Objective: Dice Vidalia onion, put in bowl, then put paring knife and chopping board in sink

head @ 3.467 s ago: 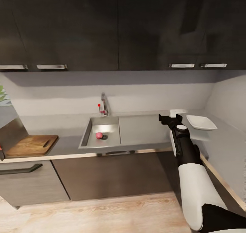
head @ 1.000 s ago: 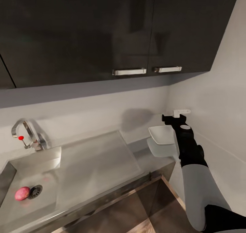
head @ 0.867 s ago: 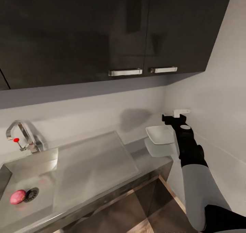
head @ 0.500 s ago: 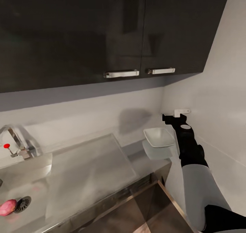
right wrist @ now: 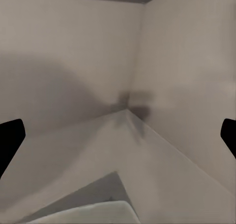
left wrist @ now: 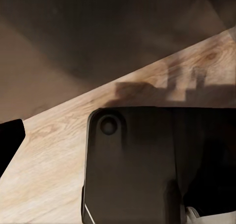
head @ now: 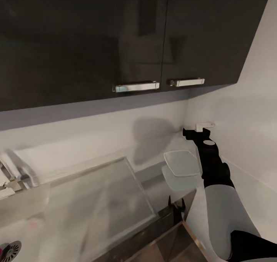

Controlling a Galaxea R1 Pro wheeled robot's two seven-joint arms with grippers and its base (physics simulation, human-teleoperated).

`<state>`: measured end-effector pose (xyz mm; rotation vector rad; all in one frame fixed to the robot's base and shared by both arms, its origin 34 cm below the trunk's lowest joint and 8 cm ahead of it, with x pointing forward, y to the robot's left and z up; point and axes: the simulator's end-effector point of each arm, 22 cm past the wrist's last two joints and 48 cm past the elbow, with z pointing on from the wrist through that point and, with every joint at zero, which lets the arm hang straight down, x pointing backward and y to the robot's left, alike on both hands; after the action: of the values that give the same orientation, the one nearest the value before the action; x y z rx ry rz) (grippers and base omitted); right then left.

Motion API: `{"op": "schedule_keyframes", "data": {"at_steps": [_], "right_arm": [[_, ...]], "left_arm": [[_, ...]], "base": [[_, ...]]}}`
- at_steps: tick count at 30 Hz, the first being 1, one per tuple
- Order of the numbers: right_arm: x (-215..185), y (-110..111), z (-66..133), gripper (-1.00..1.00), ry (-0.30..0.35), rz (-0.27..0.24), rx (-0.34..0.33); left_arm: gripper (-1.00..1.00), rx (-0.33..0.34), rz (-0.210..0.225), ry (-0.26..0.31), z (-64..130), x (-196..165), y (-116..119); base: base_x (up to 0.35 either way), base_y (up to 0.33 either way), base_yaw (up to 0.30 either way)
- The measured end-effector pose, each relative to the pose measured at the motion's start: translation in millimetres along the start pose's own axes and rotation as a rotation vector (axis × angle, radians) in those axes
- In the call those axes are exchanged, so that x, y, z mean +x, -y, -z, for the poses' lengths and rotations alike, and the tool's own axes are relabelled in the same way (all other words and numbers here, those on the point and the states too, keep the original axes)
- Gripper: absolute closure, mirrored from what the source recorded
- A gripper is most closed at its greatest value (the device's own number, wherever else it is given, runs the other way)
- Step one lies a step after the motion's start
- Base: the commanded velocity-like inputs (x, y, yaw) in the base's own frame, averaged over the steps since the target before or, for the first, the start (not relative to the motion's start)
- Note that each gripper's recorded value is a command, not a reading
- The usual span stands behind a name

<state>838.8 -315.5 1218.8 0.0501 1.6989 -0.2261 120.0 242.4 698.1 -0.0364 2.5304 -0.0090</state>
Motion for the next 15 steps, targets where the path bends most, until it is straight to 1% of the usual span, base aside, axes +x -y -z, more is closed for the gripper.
{"op": "schedule_keyframes", "data": {"at_steps": [15], "right_arm": [[1.0, -0.1, 0.0, -1.00, -0.001, 0.000, 0.000]], "left_arm": [[-1.00, 0.000, 0.000, -0.001, 0.2, 0.3, 0.1]], "base": [[0.013, -0.005, 0.000]]}}
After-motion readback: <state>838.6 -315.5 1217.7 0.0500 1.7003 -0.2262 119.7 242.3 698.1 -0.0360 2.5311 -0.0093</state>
